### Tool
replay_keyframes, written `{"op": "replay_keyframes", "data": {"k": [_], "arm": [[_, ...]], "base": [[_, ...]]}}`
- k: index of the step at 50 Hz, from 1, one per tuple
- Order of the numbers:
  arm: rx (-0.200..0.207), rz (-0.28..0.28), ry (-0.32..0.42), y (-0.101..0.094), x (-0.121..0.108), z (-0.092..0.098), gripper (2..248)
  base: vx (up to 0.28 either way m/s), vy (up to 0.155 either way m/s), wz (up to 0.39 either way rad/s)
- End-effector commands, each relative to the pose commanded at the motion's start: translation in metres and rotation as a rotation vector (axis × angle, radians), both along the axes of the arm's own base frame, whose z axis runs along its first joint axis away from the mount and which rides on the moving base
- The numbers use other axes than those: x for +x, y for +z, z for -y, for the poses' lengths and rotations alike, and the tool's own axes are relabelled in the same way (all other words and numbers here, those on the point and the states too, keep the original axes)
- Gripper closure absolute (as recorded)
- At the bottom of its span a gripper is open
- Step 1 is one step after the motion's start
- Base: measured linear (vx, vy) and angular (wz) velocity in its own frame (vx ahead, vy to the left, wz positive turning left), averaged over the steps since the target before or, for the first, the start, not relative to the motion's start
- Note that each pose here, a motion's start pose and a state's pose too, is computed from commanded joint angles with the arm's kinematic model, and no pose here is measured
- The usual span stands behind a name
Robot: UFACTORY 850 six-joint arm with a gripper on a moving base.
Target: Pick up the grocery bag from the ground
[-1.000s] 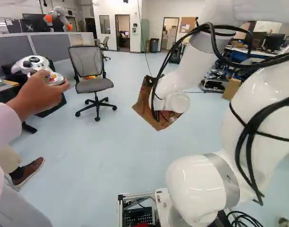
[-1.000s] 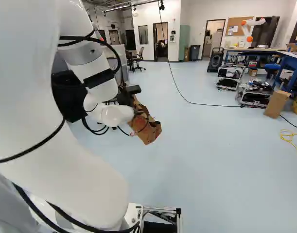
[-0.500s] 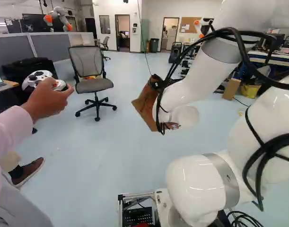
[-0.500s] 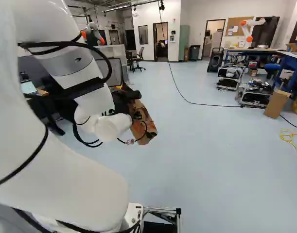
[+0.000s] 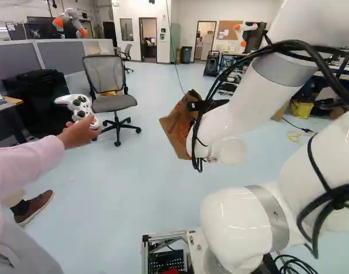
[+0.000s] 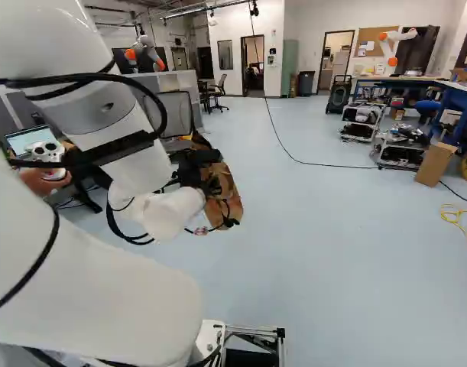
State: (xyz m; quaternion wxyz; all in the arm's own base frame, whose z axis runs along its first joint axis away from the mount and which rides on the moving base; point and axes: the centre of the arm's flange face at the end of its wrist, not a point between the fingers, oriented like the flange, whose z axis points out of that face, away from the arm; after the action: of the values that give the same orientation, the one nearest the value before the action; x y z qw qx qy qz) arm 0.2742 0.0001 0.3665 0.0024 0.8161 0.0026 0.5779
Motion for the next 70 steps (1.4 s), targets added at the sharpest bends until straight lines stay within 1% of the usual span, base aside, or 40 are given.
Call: {"op": "replay_keyframes", "data": {"k": [12,70], "arm": [[0.007,0.007,-0.001,-0.0008,-0.0038,0.0001,228],[0.007,0.007,-0.002,-0.0009,-0.0039,0.0001,228]], "base": [[0.0,0.0,0.0],[0.0,0.0,0.0]]}}
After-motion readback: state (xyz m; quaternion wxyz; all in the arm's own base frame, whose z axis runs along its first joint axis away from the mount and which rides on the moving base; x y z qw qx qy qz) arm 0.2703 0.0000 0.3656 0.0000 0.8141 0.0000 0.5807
